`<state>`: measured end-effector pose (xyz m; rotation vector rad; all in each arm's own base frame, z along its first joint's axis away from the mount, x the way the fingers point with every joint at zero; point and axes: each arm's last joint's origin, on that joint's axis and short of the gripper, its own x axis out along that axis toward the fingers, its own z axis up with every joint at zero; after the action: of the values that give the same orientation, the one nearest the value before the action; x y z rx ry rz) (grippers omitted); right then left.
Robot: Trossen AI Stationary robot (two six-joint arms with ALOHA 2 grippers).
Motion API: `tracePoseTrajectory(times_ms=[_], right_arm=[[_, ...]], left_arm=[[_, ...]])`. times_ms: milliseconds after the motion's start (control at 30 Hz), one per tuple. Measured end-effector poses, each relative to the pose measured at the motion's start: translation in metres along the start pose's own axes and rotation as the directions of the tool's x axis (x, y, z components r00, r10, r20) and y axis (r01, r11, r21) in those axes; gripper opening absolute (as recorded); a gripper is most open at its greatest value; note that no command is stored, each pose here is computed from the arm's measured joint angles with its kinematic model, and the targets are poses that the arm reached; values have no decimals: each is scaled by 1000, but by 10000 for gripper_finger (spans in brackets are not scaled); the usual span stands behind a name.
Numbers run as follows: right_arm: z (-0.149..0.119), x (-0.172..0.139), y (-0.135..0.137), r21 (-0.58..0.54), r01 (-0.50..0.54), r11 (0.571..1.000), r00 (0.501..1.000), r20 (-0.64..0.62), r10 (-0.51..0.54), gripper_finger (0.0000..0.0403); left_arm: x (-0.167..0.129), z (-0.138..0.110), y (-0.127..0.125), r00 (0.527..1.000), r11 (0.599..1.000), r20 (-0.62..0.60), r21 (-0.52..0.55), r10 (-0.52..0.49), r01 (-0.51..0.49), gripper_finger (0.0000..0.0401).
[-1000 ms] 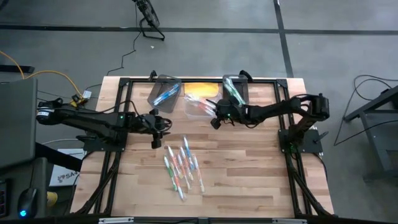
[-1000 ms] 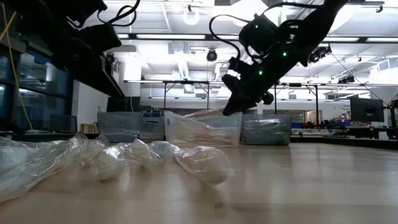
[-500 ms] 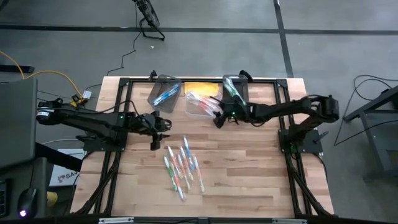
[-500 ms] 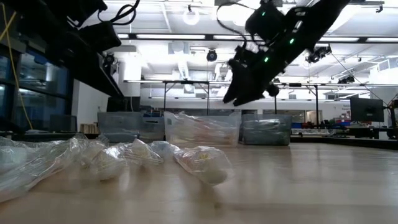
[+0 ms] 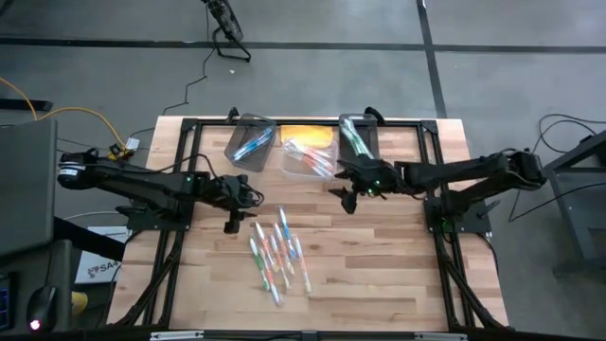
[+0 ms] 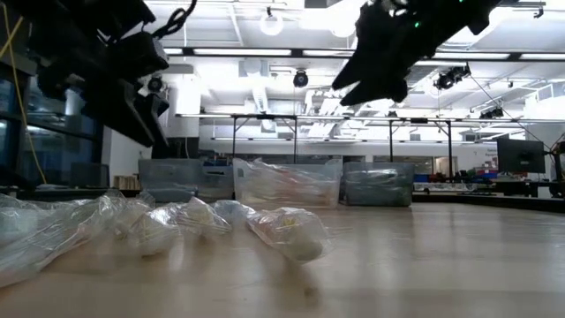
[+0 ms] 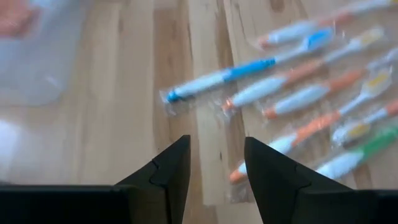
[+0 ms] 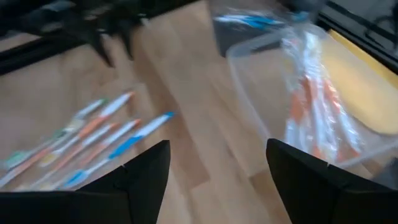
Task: Pick & Place Toothbrushes
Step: Put the orange toothbrush into the transparent bin
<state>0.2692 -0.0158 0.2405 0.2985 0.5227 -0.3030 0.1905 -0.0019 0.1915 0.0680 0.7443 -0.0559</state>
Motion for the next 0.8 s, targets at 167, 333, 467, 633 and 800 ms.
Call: tracePoseTrajectory(times_ms=[167,333,467,633,800], right_arm=[[-6,-4,17,-38,-58,998,998,-14,57,259],[-11,-8,31,-65,-107,992,994,-19,106,259],[-15,-13,44,-89,-175,981,984,-30,173,259],[-23,-18,60,-87,-232,969,972,-53,229,258],[-29,-24,70,-91,-263,960,964,-70,257,258]], left_arm=[[10,4,0,996,1000,-85,4,-30,31,145],[19,10,1,980,995,-197,77,-40,56,145],[28,9,1,967,979,-251,180,-44,92,145],[36,5,0,953,972,-298,201,-56,120,145],[43,3,0,946,970,-317,201,-66,135,146]])
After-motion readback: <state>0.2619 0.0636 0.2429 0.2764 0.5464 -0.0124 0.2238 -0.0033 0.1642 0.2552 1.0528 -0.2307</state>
